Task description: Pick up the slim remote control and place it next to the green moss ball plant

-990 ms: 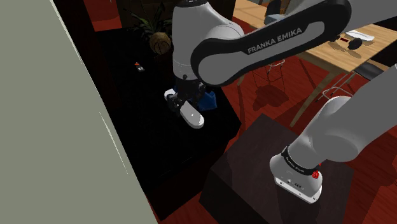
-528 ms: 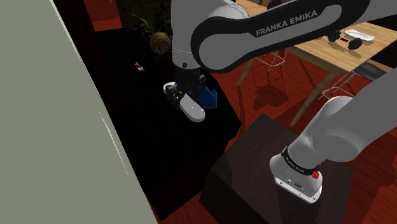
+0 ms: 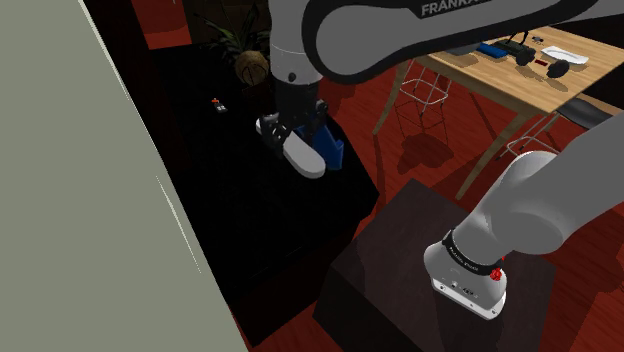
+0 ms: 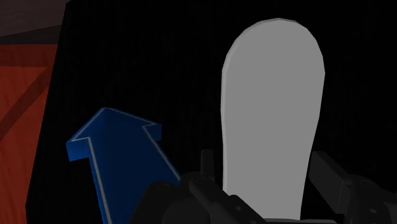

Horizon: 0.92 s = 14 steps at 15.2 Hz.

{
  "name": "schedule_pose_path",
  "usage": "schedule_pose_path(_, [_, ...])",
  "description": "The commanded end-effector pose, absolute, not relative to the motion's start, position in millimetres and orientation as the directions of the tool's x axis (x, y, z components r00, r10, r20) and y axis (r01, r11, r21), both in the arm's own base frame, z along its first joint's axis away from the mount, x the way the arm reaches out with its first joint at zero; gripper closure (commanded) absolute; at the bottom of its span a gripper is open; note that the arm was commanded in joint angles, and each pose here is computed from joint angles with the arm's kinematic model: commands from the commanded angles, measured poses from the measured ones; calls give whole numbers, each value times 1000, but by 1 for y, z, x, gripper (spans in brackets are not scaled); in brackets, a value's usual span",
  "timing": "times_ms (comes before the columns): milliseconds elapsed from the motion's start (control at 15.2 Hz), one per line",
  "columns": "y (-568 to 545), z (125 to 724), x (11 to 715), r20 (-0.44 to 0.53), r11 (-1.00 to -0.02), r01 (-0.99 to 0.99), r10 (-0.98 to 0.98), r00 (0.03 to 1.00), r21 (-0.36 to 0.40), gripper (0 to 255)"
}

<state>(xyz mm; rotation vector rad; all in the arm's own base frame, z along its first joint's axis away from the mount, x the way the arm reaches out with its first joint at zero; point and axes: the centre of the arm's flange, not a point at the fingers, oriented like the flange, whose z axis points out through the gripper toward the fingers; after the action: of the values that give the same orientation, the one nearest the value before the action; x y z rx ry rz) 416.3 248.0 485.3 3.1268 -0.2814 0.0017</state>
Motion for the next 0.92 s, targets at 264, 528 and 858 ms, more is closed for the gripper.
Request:
schedule_pose_path(264, [249,518,416,1,-984,-179,-179,984,2,255])
schedule_pose_path(528, [249,539,416,1,-984,-179,-179,984,2,255])
schedule_pose_path(858, [249,566,416,1,-984,-179,-179,984,2,255])
